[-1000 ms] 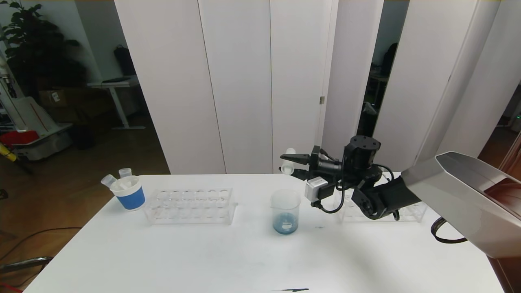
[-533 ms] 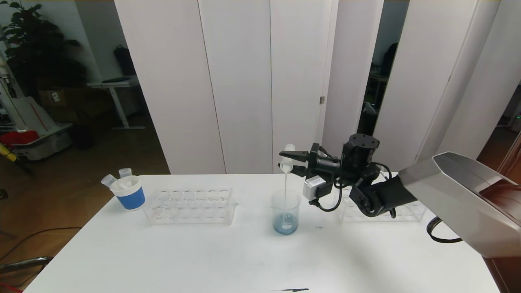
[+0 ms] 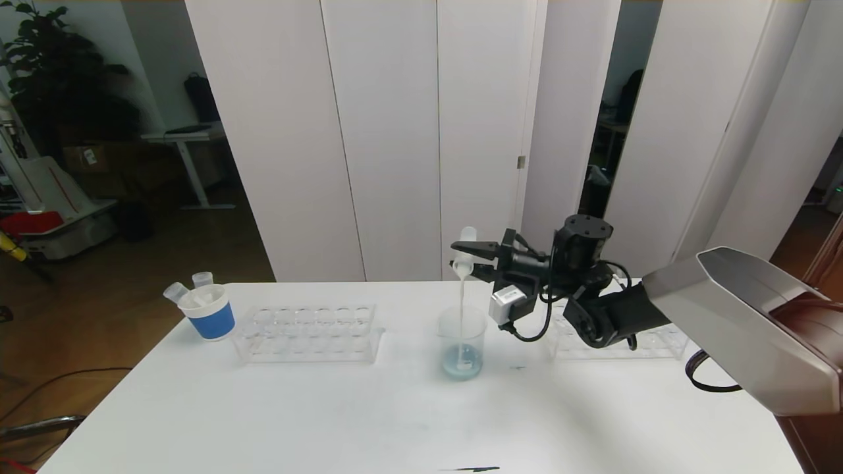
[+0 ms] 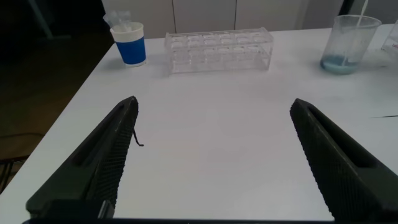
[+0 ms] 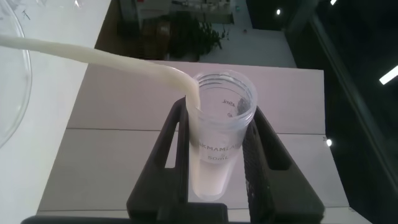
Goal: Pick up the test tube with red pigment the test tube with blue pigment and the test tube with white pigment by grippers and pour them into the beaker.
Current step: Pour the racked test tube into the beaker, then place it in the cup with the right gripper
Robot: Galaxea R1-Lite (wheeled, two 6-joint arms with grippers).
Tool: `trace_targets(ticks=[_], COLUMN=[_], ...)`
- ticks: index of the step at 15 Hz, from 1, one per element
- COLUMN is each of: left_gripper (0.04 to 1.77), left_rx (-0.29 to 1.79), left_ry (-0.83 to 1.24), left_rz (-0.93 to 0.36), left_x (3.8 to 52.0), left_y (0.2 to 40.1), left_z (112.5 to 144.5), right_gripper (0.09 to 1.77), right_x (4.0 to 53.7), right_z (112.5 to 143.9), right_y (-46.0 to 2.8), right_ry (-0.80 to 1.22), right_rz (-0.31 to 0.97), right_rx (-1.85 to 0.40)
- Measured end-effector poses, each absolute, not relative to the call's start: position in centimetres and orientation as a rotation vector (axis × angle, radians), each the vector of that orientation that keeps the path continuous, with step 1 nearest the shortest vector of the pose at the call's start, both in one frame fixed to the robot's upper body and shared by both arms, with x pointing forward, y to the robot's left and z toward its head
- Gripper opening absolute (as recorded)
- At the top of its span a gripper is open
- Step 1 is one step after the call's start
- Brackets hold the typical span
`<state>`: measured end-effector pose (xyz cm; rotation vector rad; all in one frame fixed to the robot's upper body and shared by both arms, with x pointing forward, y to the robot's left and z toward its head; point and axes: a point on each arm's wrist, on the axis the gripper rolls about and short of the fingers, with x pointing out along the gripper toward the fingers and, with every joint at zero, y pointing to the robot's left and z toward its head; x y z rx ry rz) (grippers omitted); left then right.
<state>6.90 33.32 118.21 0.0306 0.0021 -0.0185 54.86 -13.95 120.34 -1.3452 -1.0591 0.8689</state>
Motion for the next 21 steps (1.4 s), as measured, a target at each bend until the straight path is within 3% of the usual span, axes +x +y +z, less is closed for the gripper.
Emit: trace_targets(ticks=[12, 21], left_gripper=[1.74, 1.74], left_rx=[0.03, 0.03], left_ry=[0.002, 0.002], left_rz=[-0.019, -0.019], left_x=[6.9, 6.9], left_y=[33.3, 33.3], left_z=[118.2, 118.2], right_gripper=[0.57, 0.58], right_x=[55.3, 54.7], right_z=[121.1, 122.7], right_y=[-13.7, -13.0], right_ry=[-1.166, -1.055], right_rz=[0.855, 0.79], right_rx=[-1.376, -1.329])
